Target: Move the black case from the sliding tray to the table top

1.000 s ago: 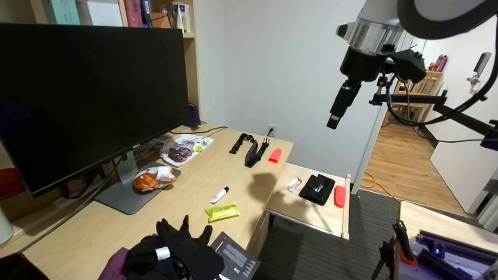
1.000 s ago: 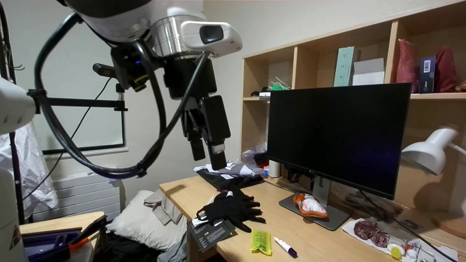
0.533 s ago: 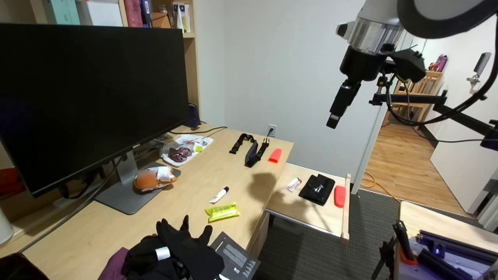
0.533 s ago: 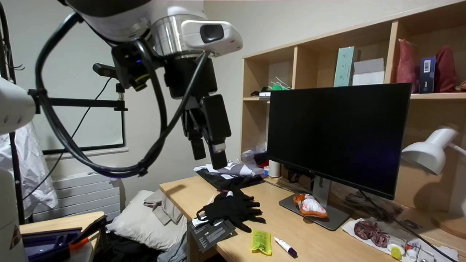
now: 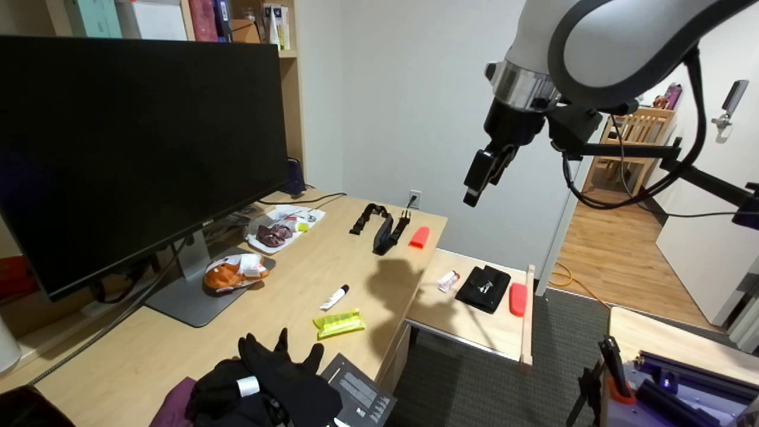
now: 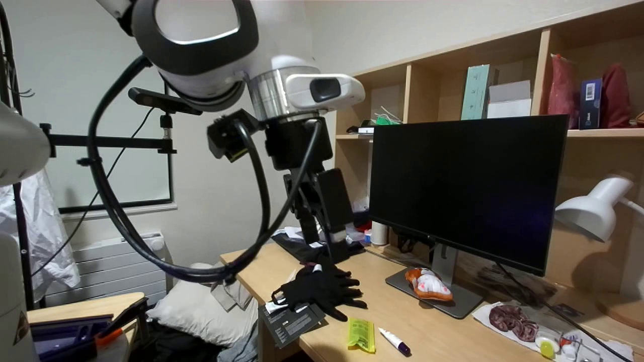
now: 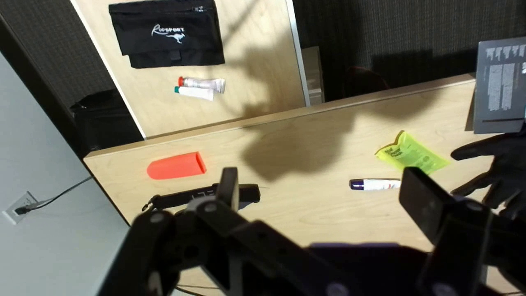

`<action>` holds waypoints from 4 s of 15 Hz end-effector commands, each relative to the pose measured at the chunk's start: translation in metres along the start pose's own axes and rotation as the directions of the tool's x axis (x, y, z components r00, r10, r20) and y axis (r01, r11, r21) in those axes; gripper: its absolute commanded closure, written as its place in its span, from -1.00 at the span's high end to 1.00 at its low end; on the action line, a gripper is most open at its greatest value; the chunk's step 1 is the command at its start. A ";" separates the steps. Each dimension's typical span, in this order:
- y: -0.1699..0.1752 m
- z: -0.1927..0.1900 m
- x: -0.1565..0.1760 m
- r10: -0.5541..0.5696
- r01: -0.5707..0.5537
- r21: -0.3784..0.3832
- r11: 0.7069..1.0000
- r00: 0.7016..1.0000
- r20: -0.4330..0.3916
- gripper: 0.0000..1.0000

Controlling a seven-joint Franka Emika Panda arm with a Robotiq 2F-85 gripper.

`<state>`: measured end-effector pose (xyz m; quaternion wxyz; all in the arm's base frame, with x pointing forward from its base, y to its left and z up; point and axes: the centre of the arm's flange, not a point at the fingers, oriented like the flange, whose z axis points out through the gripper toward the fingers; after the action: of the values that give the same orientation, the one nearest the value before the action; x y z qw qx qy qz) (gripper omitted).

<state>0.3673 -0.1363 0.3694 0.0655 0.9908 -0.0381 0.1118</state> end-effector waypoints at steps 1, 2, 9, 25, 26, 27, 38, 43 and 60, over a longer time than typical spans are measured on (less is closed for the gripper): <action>0.012 0.027 0.031 0.027 -0.028 -0.026 0.999 0.999 -0.027 1.00; 0.014 0.031 0.034 0.023 -0.024 -0.028 0.999 0.999 -0.039 1.00; 0.012 0.031 0.030 0.010 -0.010 -0.020 1.000 1.000 -0.016 1.00; 0.066 0.055 0.076 0.205 -0.204 -0.039 0.978 0.979 0.007 1.00; 0.077 0.064 0.076 0.257 -0.256 -0.045 0.966 0.966 0.012 1.00; 0.086 0.073 0.075 0.296 -0.296 -0.042 0.954 0.955 0.017 1.00; 0.140 0.167 0.027 0.604 -0.591 -0.124 0.797 0.777 0.178 1.00; 0.141 0.173 0.028 0.605 -0.591 -0.131 0.796 0.774 0.184 1.00; 0.188 0.308 0.041 0.922 -0.887 -0.253 0.387 0.378 0.086 1.00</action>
<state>0.4628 -0.3536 0.1304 0.0664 0.8119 -0.5797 0.0195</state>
